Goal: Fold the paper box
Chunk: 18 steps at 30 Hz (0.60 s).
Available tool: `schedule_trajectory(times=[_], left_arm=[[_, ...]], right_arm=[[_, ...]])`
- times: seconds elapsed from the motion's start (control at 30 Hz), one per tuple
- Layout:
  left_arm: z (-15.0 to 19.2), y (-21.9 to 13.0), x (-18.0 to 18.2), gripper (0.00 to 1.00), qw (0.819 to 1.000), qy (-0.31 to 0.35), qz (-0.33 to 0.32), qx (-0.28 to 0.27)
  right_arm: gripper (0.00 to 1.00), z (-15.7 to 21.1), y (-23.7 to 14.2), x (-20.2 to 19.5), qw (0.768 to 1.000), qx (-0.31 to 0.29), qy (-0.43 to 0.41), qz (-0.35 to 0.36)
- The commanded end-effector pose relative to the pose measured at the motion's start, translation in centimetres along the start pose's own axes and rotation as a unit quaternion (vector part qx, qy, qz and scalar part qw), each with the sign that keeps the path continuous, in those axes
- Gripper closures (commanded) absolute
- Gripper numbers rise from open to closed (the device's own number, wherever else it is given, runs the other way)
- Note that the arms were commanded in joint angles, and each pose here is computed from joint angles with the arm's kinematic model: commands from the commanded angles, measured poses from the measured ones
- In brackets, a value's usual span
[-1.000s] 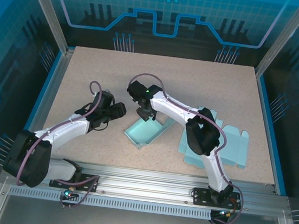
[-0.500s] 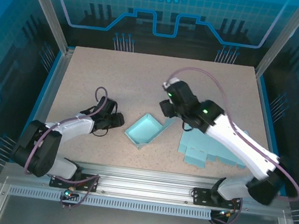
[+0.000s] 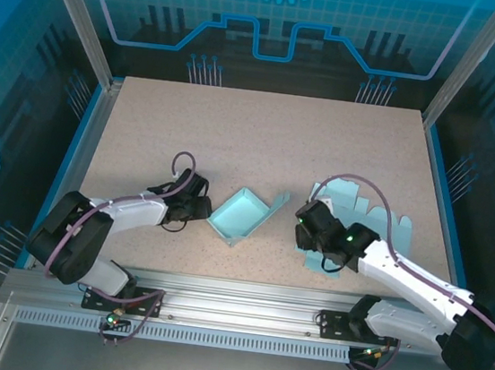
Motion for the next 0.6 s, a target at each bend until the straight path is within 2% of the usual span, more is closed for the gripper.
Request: schedule_trajectory(times=[0.0,0.37,0.57], left_arm=[[3.6,1.1,-2.2,0.49,0.996,0.002,0.051,0.075],[6.0,0.4,-5.3,0.49,0.988,-0.016,0.129,0.079],[7.3,0.4,-6.4,0.49,0.982,-0.034,0.166,0.083]], right_arm=[[0.43,-0.8,1.5,2.6,0.993,-0.030,0.077,-0.088],[0.43,-3.0,5.9,5.6,0.984,-0.028,0.084,-0.154],[0.43,-5.7,8.2,6.7,0.980,-0.031,0.077,-0.182]])
Point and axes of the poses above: each hand's point on the last joint's axis, 136 mm out from that joint toward the fingers, its own y axis out along the fingers, its own x axis along the line the jaws close on, z = x × y, the point moved 4 cm from there along -y, back along the fingers, and after that the axes turned 1 degree about -y, right-handed, at the moved point
